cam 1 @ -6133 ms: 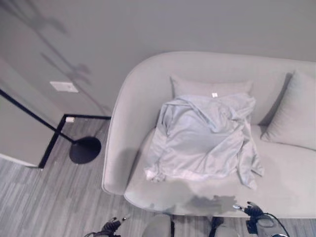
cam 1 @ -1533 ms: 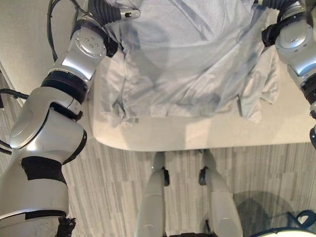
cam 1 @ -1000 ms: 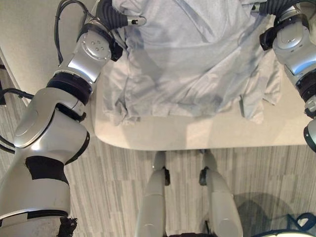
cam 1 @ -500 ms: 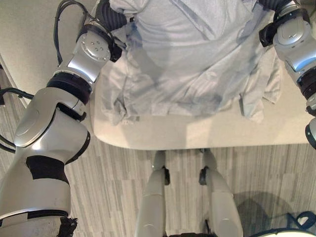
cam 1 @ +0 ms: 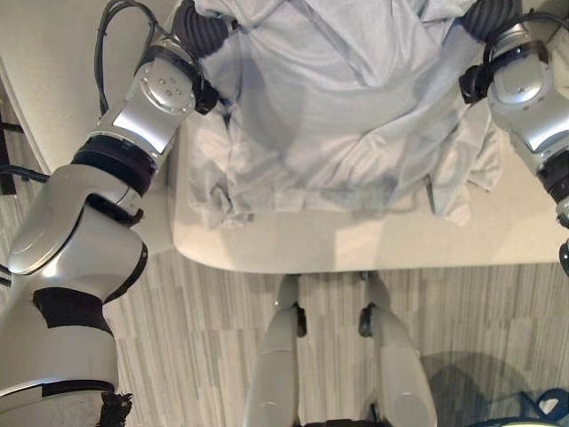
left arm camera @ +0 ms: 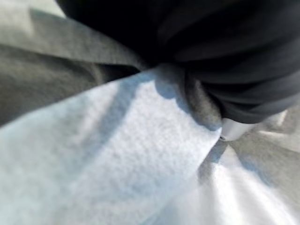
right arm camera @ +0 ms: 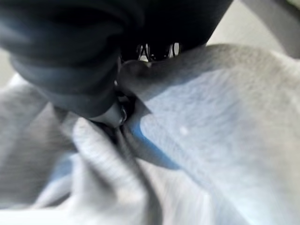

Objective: Hang the clothes on the sofa on the clothes rack.

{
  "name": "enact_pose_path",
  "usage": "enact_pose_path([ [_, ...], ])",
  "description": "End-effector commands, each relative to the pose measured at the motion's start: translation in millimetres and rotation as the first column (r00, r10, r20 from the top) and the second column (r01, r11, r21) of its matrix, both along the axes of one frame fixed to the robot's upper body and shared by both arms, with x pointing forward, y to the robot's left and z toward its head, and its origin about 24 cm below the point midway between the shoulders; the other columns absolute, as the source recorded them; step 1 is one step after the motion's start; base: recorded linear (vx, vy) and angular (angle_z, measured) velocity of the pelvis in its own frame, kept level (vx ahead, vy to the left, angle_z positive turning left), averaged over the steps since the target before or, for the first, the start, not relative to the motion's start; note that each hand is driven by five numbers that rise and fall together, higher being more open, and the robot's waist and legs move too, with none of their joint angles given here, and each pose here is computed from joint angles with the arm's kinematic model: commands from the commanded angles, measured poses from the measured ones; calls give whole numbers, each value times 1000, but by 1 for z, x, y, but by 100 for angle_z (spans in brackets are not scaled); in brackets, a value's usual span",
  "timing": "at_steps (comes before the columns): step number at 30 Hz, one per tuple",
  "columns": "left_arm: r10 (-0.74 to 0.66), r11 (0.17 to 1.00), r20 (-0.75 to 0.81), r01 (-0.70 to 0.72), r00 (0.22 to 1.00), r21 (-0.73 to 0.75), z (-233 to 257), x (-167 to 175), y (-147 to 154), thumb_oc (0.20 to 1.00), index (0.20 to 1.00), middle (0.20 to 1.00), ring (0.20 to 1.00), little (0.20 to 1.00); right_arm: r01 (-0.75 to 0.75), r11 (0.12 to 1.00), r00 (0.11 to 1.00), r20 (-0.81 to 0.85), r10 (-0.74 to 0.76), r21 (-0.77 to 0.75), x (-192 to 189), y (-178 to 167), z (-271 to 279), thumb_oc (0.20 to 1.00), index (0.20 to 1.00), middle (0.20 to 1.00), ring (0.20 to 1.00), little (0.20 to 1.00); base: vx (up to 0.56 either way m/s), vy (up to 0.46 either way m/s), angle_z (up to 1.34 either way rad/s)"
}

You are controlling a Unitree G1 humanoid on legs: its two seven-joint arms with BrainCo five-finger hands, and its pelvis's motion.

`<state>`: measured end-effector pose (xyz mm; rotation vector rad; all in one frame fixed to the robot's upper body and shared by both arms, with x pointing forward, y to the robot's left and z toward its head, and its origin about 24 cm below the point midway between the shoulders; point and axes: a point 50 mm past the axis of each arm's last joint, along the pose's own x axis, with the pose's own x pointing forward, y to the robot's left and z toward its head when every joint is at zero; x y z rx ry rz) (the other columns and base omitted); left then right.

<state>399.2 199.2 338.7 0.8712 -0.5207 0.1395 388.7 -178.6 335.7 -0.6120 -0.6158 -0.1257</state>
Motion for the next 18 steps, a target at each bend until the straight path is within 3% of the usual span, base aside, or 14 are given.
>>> enact_pose_path([
  [1, -47, 998, 156, 54, 987, -43, 11, -11, -3, 200, 200, 200, 200, 200, -59, 996, 982, 181, 47, 65, -20, -4, 10, 200, 200, 200, 200, 200, 11, -3, 5],
  [9, -204, 972, 200, 223, 958, -74, -27, -42, -7, 200, 200, 200, 200, 200, -81, 986, 960, 278, 38, 145, -65, -32, -41, 200, 200, 200, 200, 200, 27, -3, 5],
  [18, -235, 944, 100, 252, 967, -211, -93, -71, 17, 200, 200, 200, 200, 200, -13, 977, 988, 152, -20, 211, -94, -65, -102, 200, 200, 200, 200, 200, 85, -15, 6],
])
